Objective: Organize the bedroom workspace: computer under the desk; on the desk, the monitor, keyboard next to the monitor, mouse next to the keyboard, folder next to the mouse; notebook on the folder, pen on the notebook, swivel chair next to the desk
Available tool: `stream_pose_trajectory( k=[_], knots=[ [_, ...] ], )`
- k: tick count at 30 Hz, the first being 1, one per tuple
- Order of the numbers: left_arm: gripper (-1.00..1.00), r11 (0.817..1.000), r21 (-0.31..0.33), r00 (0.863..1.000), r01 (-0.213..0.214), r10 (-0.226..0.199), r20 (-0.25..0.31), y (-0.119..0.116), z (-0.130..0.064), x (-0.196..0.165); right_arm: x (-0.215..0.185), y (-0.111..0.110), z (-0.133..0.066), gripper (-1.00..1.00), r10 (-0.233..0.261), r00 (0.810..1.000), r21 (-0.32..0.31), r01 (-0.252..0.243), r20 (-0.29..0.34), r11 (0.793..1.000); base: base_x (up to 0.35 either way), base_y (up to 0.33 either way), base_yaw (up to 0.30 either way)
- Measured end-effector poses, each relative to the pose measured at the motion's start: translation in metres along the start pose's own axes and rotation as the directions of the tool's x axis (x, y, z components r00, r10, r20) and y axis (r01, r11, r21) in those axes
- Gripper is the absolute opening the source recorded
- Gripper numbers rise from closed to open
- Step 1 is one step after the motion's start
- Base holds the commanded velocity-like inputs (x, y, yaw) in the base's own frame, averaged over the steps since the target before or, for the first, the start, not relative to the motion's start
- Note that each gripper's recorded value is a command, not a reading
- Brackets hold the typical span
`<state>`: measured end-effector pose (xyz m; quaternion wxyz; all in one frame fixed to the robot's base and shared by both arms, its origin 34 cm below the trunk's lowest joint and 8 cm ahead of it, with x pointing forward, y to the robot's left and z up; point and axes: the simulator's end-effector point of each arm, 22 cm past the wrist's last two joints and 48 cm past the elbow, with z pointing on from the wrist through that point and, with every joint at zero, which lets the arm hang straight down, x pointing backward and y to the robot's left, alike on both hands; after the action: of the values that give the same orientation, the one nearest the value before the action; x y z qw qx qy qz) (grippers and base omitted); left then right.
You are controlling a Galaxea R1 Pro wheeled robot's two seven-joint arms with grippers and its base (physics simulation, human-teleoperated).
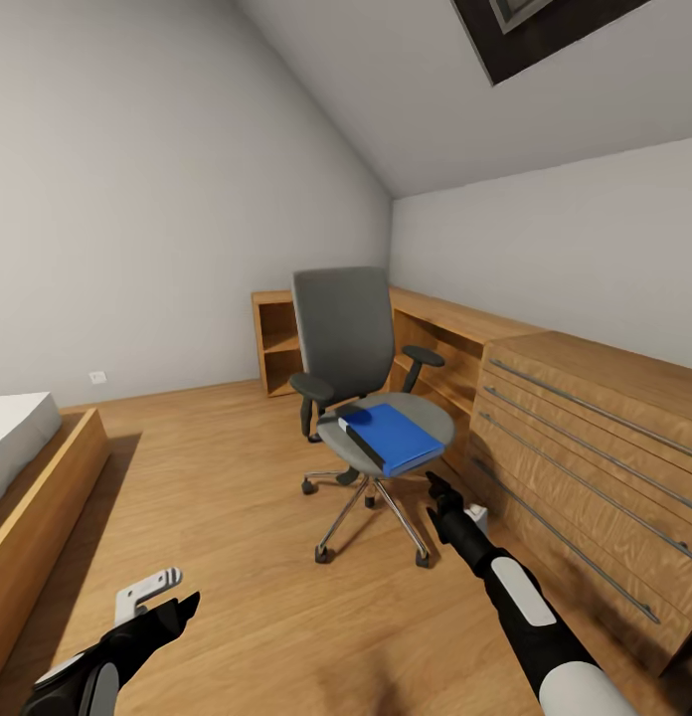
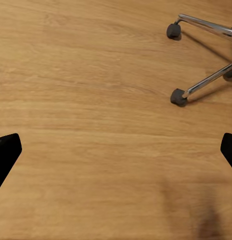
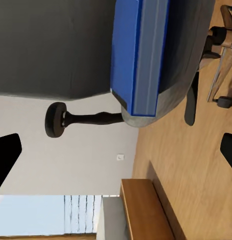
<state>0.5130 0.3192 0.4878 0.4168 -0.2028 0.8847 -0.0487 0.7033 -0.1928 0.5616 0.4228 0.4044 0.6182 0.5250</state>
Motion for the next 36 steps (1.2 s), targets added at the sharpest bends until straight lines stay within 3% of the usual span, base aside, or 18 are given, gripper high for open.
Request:
stream_pose_trajectory(
  k=[11, 18, 36],
  knots=[
    [1.0, 1.0, -0.003, 1.0, 0.0, 0.0, 0.003, 0.002, 0.0, -0.001, -0.002, -0.004, -0.001, 1.0, 0.009, 1.0, 0.009, -0.009, 0.008, 1.0, 0.137, 0.0, 0.0],
    [1.0, 1.0, -0.003, 1.0, 0.001, -0.001, 0.005, 0.002, 0.0, -0.001, 0.004, -0.021, -0.003, 1.0, 0.02, 1.0, 0.045, -0.019, -0.002, 0.999, 0.168, 0.0, 0.0],
    [1.0, 1.0, -0.003, 1.0, 0.002, -0.002, 0.004, 0.002, 0.0, -0.001, 0.009, -0.031, -0.003, 1.0, 0.027, 1.0, 0.076, -0.026, -0.007, 0.997, 0.048, 0.002, 0.0]
  ],
)
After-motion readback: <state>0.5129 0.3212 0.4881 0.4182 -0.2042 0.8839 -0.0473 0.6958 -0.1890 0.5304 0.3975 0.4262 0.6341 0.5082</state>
